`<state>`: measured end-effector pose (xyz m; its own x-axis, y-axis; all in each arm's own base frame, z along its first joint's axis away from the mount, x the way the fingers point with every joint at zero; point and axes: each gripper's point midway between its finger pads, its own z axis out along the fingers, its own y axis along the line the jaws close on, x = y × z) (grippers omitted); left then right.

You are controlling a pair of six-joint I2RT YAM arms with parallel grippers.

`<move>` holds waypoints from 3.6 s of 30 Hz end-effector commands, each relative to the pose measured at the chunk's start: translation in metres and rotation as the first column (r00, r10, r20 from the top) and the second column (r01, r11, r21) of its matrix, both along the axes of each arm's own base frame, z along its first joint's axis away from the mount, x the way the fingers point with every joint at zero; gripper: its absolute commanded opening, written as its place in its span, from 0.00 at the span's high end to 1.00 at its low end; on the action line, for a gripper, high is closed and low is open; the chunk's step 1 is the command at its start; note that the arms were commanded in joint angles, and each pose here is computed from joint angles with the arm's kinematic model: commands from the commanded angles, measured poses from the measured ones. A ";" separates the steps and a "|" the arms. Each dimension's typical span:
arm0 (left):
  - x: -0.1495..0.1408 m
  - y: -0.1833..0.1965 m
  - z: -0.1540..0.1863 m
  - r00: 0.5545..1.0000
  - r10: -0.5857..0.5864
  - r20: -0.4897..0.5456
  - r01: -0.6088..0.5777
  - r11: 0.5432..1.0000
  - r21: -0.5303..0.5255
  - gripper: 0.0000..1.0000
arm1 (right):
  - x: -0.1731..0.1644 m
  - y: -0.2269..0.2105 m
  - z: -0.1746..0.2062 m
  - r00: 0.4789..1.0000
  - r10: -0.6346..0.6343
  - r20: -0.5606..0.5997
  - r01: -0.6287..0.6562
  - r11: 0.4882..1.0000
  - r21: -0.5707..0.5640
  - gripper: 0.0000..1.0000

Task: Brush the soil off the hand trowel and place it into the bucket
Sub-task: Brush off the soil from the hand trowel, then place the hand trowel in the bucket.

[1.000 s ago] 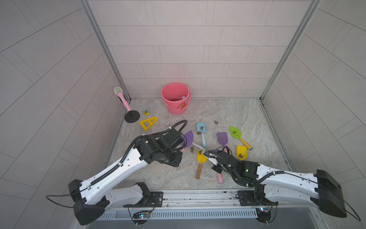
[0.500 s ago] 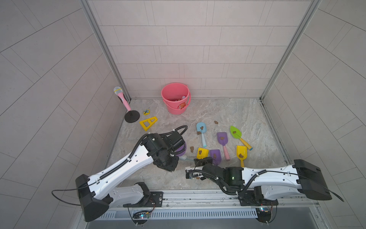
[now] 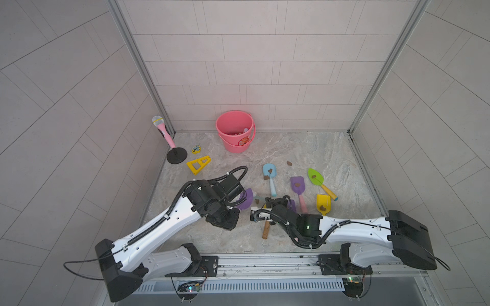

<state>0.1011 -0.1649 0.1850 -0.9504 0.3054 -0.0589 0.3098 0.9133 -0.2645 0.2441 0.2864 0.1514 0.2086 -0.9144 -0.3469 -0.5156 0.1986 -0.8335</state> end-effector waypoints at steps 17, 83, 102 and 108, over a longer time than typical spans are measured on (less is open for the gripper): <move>0.012 0.023 0.011 0.999 0.048 0.001 -0.048 0.998 0.035 1.00 | -0.043 0.049 0.015 0.986 0.150 0.072 -0.151 0.989 0.001 1.00; 0.495 -0.065 0.068 0.439 0.716 -0.542 -0.823 0.078 -0.563 1.00 | 0.005 -0.112 -0.002 0.722 -0.162 -0.673 0.680 0.349 0.645 1.00; 0.472 -0.045 0.121 0.561 0.777 -0.286 -0.690 0.249 -0.679 0.50 | 0.001 -0.108 0.018 0.726 -0.113 -0.678 0.672 0.322 0.666 1.00; 0.408 -0.029 0.144 0.631 0.773 0.063 -0.579 0.524 -0.625 0.57 | -0.003 -0.109 0.024 0.714 -0.089 -0.695 0.687 0.283 0.670 1.00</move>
<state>0.5545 -0.2065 0.2837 -0.7310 -0.6801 -0.0555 -0.3467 0.4403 -0.8282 0.2417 0.1776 0.1608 -0.5270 0.0015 -0.8499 -0.3604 0.9052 0.2251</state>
